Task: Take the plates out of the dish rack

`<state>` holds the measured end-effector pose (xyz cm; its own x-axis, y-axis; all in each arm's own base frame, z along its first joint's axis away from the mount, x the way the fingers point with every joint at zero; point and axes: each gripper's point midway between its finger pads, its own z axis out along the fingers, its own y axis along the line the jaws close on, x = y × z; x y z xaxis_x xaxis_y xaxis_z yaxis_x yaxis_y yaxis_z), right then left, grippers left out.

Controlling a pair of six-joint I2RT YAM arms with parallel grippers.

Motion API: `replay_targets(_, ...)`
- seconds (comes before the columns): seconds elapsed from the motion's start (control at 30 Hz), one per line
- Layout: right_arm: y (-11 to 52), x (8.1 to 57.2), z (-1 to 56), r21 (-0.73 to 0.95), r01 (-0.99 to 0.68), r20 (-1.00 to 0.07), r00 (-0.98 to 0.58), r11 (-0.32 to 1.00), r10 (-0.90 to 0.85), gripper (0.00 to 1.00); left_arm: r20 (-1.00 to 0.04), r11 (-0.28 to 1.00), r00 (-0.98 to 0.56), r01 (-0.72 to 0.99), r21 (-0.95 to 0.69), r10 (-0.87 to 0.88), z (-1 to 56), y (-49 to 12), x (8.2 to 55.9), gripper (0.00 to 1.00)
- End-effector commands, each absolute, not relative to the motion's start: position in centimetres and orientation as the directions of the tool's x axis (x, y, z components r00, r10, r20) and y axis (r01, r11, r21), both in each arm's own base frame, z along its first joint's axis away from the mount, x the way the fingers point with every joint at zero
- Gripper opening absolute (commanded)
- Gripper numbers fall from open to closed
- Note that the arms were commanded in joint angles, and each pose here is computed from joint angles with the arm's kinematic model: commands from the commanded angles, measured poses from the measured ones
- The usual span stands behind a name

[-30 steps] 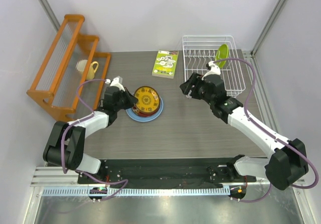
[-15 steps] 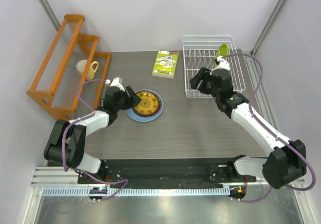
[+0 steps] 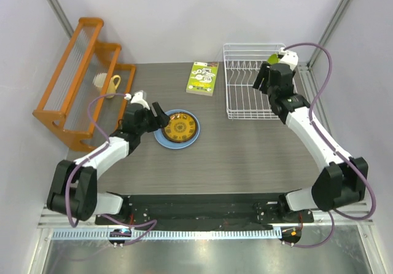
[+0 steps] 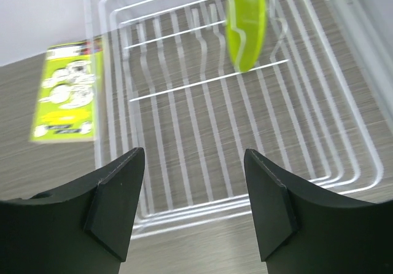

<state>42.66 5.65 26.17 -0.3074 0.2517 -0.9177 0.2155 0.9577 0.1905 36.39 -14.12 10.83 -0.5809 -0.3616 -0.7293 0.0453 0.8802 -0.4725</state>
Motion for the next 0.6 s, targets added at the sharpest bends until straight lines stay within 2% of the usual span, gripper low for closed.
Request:
replay_targets(0.0,0.9,45.6,27.5,0.043,0.350,-0.952,-0.269,0.936,0.145,0.72,-0.810,0.873,-0.473,0.152,-0.463,-0.347,17.1,-14.5,37.3,0.74)
replay_targets(0.3,-2.7,51.7,27.0,-0.067,0.442,-0.972,-0.233,0.894,0.042,0.75,-0.849,0.779,-0.432,0.399,-0.483,-0.305,21.8,-17.8,36.3,0.79)
replay_targets(0.43,-3.7,55.0,24.5,-0.099,0.440,-0.959,-0.280,0.893,0.032,0.75,-0.857,0.751,-0.427,0.454,-0.479,-0.288,22.2,-18.6,36.0,0.79)
replay_targets(0.53,-4.6,57.1,25.1,-0.104,0.444,-0.962,-0.273,0.890,0.024,0.73,-0.858,0.745,-0.430,0.466,-0.478,-0.282,22.1,-18.8,36.0,0.80)
replay_targets(0.57,-4.8,57.9,22.9,-0.132,0.440,-0.947,-0.322,0.888,0.019,0.72,-0.859,0.743,-0.430,0.470,-0.477,-0.279,22.0,-18.9,36.0,0.80)
